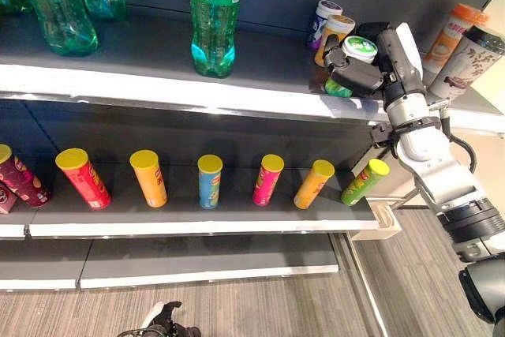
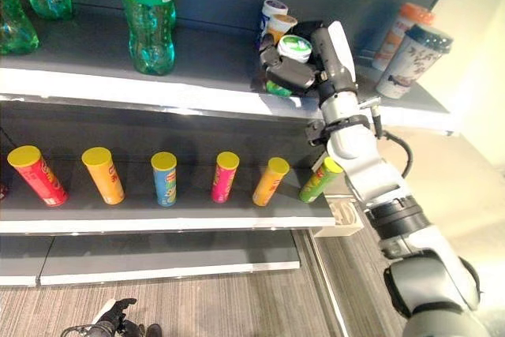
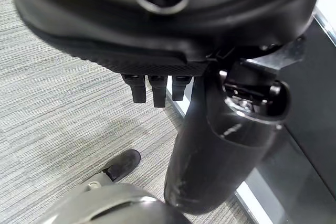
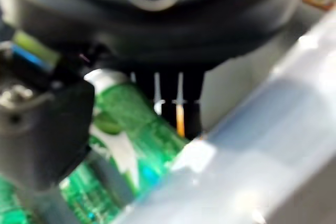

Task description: Put the goods on the table back onto the shelves and tidy them up.

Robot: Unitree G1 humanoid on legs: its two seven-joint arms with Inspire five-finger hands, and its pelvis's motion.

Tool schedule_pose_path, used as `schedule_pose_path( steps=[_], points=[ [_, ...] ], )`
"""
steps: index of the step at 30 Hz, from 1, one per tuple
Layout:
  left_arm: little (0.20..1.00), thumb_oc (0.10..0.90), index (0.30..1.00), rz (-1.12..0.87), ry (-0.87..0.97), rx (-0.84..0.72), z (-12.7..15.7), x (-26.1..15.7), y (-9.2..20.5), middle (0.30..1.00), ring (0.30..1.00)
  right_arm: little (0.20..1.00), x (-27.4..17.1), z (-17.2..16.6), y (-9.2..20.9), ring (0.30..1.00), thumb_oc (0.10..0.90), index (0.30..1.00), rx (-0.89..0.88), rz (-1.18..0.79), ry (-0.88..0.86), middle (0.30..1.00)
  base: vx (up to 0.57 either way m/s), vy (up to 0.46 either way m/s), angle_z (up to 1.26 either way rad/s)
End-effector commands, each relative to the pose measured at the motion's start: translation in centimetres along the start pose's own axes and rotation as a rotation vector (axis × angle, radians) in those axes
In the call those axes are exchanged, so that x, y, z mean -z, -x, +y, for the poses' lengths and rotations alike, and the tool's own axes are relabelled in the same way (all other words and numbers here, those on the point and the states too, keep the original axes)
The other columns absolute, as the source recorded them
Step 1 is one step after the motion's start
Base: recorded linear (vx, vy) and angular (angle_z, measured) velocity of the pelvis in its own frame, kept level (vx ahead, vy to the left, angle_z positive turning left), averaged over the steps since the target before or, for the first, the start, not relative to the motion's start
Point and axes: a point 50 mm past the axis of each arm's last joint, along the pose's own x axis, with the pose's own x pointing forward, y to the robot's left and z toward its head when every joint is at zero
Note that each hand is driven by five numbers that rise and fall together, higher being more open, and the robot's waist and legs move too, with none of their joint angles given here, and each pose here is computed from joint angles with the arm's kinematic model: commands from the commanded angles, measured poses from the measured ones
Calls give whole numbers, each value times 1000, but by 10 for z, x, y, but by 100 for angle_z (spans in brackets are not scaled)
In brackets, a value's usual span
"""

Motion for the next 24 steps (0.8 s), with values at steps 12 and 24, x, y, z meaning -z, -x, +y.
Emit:
schedule_pose_path(
  steps=[12, 24],
  points=[
    [900, 800, 900, 66, -2, 114, -33, 16, 9, 900, 900, 349, -41, -24, -30, 349, 433, 349, 80, -154, -26, 349, 0, 0, 0],
    [900, 800, 900, 72, 0, 114, -34, 18, 10, 900, 900, 900, -52, -44, -24, 900, 800, 900, 91, -207, 42, 900, 0, 0, 0]
  ],
)
